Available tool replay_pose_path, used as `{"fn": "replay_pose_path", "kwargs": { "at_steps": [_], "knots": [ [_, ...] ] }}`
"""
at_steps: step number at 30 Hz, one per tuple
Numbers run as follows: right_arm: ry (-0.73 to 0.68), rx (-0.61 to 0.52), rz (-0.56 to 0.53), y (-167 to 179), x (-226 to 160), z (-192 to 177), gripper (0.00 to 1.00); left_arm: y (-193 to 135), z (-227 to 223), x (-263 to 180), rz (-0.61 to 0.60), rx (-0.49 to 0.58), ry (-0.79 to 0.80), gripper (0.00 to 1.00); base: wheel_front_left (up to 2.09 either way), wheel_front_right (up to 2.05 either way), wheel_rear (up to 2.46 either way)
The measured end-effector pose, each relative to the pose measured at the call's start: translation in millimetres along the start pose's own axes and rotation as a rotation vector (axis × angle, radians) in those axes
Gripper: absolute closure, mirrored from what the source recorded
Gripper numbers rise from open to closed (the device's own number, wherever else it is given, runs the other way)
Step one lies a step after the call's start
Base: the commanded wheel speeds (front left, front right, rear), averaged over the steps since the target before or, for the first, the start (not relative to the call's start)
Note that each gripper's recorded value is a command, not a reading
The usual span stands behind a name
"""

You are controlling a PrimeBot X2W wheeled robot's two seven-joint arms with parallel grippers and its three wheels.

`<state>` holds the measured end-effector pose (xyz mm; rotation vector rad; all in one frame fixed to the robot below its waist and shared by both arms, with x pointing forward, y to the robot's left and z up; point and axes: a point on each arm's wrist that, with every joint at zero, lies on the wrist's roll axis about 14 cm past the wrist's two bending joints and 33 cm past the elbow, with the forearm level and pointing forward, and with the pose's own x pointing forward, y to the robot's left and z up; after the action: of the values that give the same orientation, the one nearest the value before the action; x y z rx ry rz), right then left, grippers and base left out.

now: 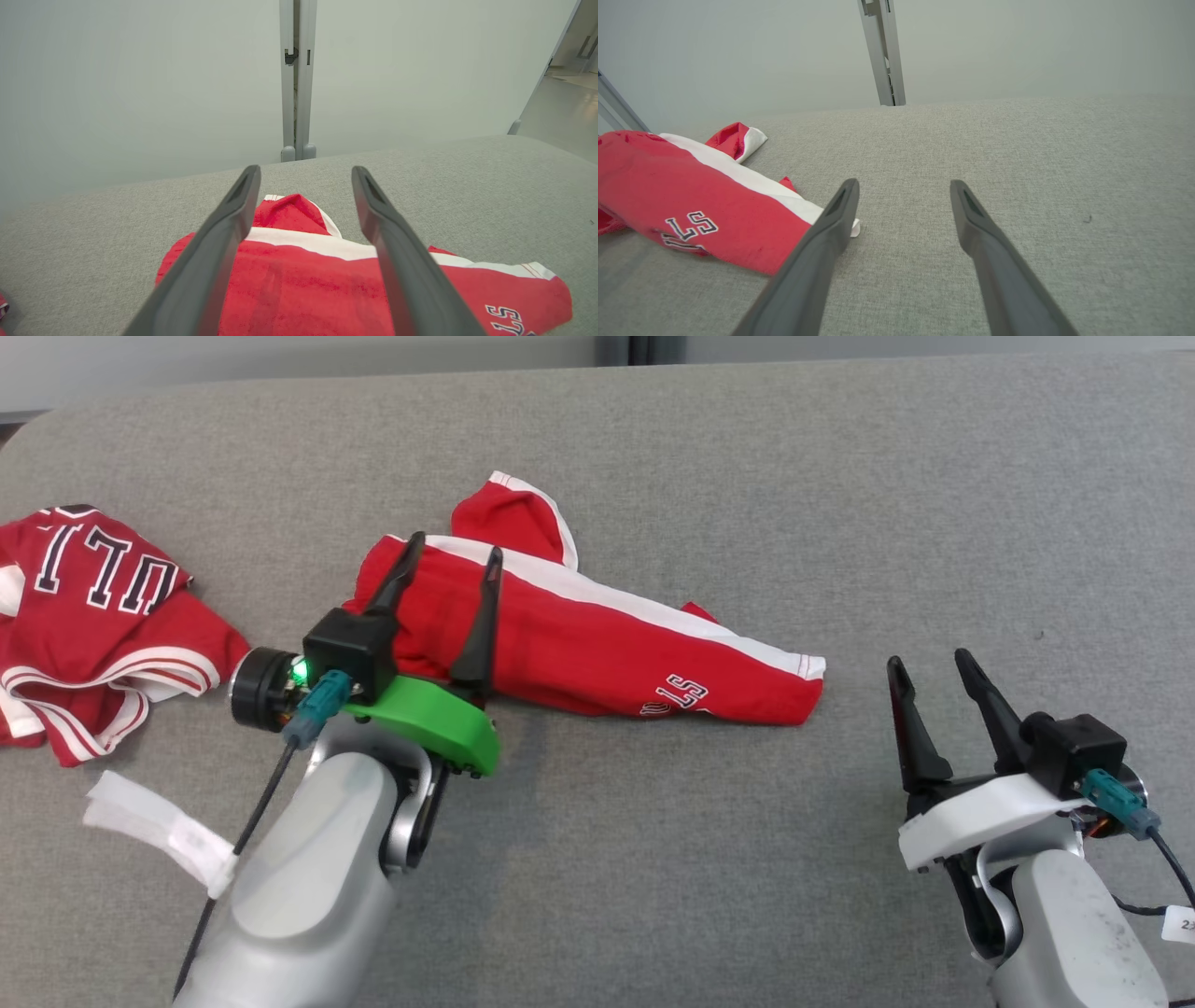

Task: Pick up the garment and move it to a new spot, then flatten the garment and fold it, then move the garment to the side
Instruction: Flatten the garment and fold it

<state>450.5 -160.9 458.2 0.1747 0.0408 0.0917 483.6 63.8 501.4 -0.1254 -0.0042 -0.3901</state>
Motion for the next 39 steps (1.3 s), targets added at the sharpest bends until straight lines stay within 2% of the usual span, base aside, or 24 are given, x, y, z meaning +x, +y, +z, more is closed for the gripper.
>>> {"fn": "replay_pose_path", "kwargs": {
  "at_steps": [5, 9, 15, 24, 25, 26, 28, 29, 39],
  "knots": [
    [-0.023, -0.007, 0.049, 15.9, 11.9, 7.1, 0.00, 44.9, -5.2, -14.1, 0.128, -0.015, 0.008, 0.00, 0.00, 0.00, 0.00],
    [-0.024, -0.010, 0.066, 20.8, 17.3, 6.8, 0.00, 62.7, -11.5, -15.0, 0.158, -0.024, 0.023, 0.00, 0.00, 0.00, 0.00],
    [-0.003, -0.013, 0.056, 16.3, 16.5, -1.1, 0.00, 68.8, -22.2, 4.9, 0.132, -0.022, 0.074, 0.00, 0.00, 0.00, 0.00],
    [0.015, -0.017, 0.021, 3.6, 9.5, -6.4, 0.00, 74.4, -66.3, 11.5, 0.144, -0.071, 0.292, 0.01, 0.00, 0.00, 0.00],
    [0.016, -0.017, 0.018, 2.6, 8.4, -6.7, 0.00, 73.5, -70.4, 9.3, 0.146, -0.083, 0.307, 0.13, 0.00, 0.00, 0.00],
    [0.018, -0.017, 0.016, 1.9, 7.4, -7.5, 0.00, 73.7, -72.7, 7.4, 0.151, -0.092, 0.315, 0.49, 0.00, 0.00, 0.00],
    [0.021, -0.018, 0.015, 1.8, 6.5, -8.2, 0.00, 73.6, -75.4, 4.0, 0.156, -0.099, 0.322, 0.92, 0.00, 0.00, 0.00],
    [0.020, -0.020, 0.018, 3.0, 6.8, -7.6, 0.00, 73.1, -74.3, 3.3, 0.156, -0.099, 0.313, 1.00, 0.00, 0.00, 0.00],
    [0.015, -0.007, 0.037, 12.8, -0.7, -3.4, 0.00, 54.5, -50.7, -10.6, 0.126, -0.100, 0.204, 1.00, 0.00, 0.00, 0.00]
  ]
}}
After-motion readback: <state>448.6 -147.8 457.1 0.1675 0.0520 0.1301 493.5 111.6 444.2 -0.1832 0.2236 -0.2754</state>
